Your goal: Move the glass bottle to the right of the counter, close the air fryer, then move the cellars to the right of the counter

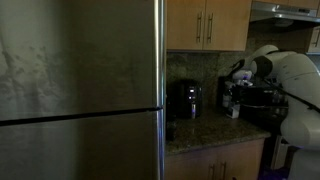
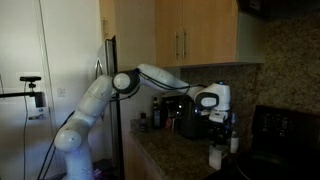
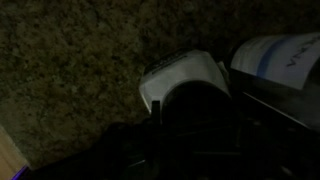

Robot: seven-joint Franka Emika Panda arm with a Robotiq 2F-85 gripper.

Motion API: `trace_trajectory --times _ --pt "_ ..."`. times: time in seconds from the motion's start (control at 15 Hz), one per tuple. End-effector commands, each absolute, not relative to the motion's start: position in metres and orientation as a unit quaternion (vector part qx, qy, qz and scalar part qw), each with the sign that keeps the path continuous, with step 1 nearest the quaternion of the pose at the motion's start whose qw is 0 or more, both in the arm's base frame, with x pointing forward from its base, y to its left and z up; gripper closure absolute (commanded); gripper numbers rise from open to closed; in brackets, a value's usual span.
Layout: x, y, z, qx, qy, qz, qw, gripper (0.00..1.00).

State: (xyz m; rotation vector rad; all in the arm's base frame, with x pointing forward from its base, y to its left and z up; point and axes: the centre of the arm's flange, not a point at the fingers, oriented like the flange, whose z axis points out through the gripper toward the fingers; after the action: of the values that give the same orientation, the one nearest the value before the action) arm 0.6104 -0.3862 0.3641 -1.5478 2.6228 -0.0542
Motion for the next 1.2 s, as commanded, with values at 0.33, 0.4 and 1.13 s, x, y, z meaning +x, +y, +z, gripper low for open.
trace_trajectory --times 0.33,0.4,1.13 --pt "0.595 -0.374 0.373 -0.504 0.861 -0.023 0.069 0.04" --pt "0.589 -0.368 0.385 -0.512 0.855 -0.042 0.078 0.00" --pt "0.484 -0.263 0.477 -0.674 0.727 -0.010 0.132 0.00"
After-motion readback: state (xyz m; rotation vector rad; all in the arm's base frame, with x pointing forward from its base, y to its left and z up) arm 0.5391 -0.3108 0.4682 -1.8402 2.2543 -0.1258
